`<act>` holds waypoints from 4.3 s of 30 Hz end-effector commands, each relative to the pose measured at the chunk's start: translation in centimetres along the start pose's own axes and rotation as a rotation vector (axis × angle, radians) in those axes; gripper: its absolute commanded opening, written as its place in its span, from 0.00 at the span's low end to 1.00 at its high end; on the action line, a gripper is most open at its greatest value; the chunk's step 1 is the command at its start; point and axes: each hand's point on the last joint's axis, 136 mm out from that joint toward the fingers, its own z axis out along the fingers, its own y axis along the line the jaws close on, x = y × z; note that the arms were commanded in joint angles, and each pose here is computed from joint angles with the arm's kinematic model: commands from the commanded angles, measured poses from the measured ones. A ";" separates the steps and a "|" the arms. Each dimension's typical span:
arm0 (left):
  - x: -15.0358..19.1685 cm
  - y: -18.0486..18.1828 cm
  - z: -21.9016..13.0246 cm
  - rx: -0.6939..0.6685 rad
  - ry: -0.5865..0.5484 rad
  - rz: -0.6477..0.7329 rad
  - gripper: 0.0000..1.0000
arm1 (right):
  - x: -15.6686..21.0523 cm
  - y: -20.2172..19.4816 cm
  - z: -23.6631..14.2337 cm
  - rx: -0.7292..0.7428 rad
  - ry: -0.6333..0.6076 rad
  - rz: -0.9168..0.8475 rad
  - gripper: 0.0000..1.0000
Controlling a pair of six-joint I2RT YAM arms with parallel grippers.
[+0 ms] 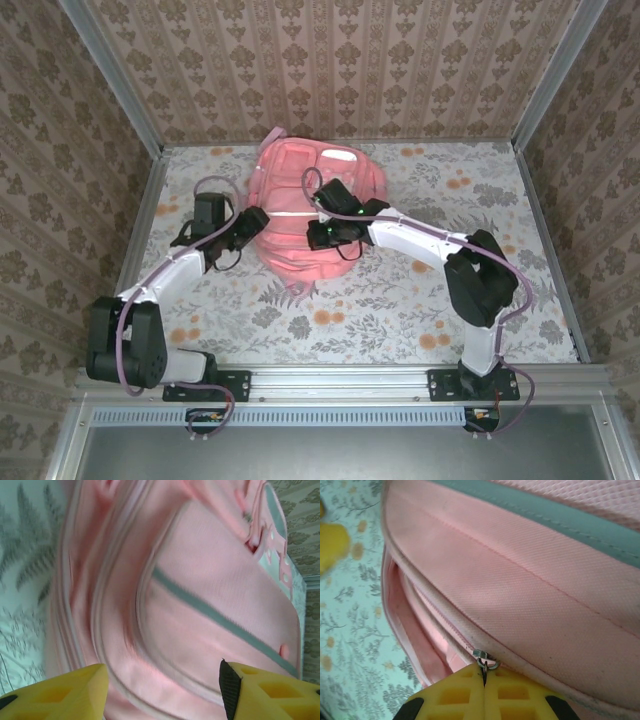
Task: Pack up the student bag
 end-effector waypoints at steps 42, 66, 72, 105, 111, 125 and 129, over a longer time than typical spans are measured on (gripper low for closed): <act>1.8 0.2 4.6 0.127 0.166 -0.095 0.00 | -3.0 -13.9 -6.2 0.548 -0.031 -0.108 0.00; -8.7 2.6 -8.5 -0.312 -0.300 0.279 0.95 | -6.0 -18.9 -25.1 0.831 -0.642 0.011 1.00; -11.4 6.3 -13.0 -0.540 -0.589 0.406 0.98 | -2.2 -25.4 -29.1 0.977 -0.836 0.171 1.00; -9.7 9.8 -4.3 -0.430 -0.675 0.856 1.00 | 2.0 -31.3 -19.4 0.743 -0.911 -0.022 1.00; -10.0 11.3 -3.3 -0.514 -0.694 0.839 1.00 | 2.4 -32.3 -17.6 0.746 -0.874 -0.016 1.00; -10.8 12.1 -3.2 -0.531 -0.663 0.783 1.00 | 2.0 -33.5 -16.5 0.761 -0.821 0.013 1.00; -10.7 12.1 -3.1 -0.530 -0.660 0.786 1.00 | 2.1 -33.5 -16.5 0.760 -0.818 0.014 1.00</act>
